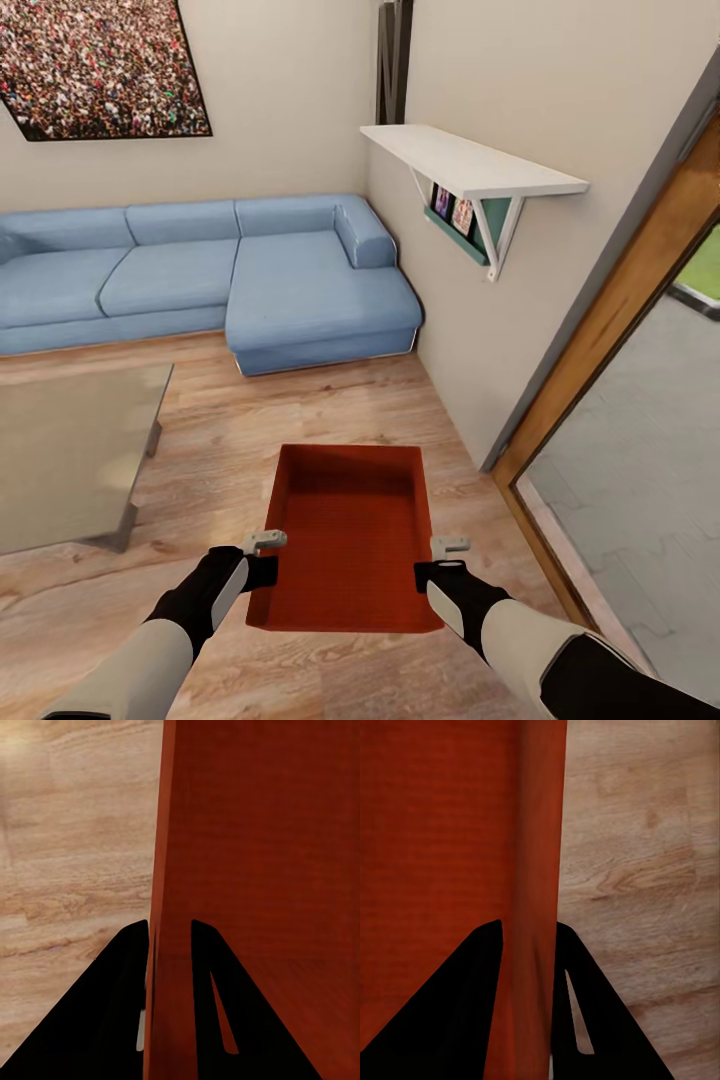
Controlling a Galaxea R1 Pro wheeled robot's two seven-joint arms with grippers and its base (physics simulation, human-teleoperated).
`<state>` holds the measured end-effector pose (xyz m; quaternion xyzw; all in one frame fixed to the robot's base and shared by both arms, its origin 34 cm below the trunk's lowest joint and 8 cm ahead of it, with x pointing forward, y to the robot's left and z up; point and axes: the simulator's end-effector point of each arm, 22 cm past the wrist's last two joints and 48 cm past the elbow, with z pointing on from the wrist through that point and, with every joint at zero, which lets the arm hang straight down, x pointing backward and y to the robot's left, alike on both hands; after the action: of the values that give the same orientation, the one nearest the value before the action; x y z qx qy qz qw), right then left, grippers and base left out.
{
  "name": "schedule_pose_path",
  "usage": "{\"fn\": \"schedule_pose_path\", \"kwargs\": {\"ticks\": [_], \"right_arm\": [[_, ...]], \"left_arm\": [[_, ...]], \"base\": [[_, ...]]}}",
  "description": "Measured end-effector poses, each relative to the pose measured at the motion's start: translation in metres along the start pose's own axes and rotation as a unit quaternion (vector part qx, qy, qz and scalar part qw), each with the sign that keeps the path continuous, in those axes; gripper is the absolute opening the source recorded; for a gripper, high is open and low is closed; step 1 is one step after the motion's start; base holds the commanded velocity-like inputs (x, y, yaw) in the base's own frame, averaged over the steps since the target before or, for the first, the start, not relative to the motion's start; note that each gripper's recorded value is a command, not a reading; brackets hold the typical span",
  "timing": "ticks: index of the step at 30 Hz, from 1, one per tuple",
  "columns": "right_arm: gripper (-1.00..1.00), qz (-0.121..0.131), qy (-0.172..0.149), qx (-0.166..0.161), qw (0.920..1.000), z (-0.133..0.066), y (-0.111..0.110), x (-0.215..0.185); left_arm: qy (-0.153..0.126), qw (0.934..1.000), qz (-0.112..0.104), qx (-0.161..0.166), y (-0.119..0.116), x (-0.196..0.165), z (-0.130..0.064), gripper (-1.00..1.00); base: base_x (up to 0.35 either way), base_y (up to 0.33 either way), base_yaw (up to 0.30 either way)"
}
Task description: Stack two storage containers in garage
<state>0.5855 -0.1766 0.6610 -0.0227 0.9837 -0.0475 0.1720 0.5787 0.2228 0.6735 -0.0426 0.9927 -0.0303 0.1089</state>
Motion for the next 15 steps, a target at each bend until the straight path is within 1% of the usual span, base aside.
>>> {"fn": "schedule_pose_path", "kwargs": {"ticks": [15], "right_arm": [[-1.0, 0.001, -0.012, 0.001, 0.9999, -0.008, -0.001, -0.011]], "left_arm": [[-0.012, 0.9999, 0.0, 0.001, -0.001, -0.01, -0.009, -1.0]], "base": [[0.0, 0.0, 0.0]]}}
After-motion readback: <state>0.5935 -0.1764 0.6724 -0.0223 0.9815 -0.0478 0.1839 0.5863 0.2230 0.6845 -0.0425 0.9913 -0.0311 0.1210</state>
